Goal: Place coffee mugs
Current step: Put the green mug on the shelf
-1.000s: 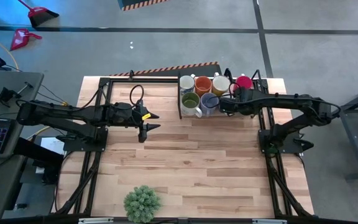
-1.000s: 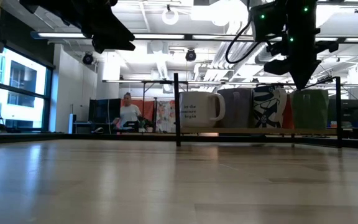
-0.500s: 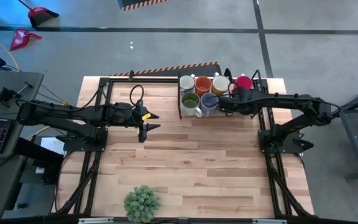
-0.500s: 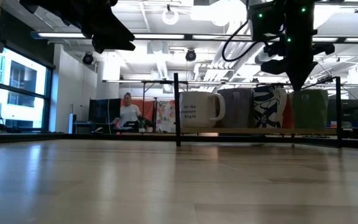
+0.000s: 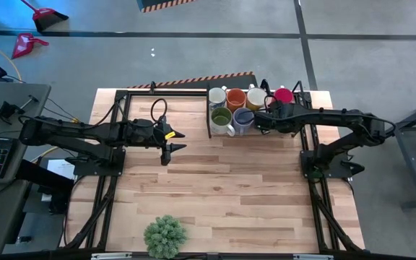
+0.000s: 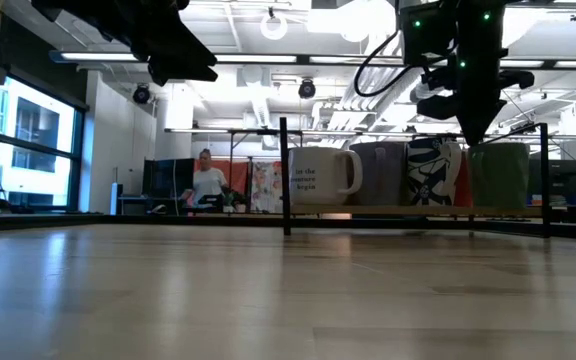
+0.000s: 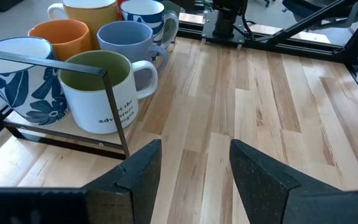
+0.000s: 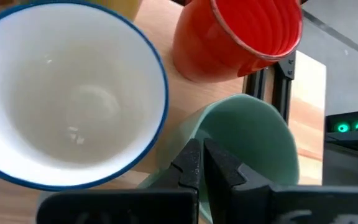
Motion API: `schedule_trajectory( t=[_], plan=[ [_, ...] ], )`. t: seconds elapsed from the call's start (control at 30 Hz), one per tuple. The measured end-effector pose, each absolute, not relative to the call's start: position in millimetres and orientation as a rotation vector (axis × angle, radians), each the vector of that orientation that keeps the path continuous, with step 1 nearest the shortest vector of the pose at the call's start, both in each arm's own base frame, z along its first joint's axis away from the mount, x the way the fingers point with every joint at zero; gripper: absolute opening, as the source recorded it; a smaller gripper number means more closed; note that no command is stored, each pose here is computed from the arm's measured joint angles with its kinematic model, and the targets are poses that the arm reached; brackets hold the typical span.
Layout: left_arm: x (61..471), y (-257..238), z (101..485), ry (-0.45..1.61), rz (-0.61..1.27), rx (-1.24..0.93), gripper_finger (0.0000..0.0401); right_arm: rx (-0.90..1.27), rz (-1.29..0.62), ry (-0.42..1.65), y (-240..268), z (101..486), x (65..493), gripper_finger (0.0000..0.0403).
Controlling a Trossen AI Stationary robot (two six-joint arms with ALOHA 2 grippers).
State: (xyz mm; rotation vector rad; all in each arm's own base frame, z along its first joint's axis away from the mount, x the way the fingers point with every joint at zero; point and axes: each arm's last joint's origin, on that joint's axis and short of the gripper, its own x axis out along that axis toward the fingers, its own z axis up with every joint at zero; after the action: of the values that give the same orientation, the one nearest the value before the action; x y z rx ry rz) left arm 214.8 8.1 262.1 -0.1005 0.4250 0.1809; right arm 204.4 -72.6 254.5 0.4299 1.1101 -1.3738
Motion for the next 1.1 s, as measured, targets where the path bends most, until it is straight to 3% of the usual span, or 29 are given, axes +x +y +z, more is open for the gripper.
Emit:
schedule_trajectory(
  t=[0.67, 1.1],
  plan=[
    [215, 8, 262, 0.425, 0.181, -0.101, 0.0180, 0.493, -1.493, 1.110, -84, 255, 194, 0.0000],
    [215, 8, 262, 0.425, 0.181, -0.100, 0.0180, 0.519, -1.442, 1.097, -96, 254, 197, 0.0000]
  ],
)
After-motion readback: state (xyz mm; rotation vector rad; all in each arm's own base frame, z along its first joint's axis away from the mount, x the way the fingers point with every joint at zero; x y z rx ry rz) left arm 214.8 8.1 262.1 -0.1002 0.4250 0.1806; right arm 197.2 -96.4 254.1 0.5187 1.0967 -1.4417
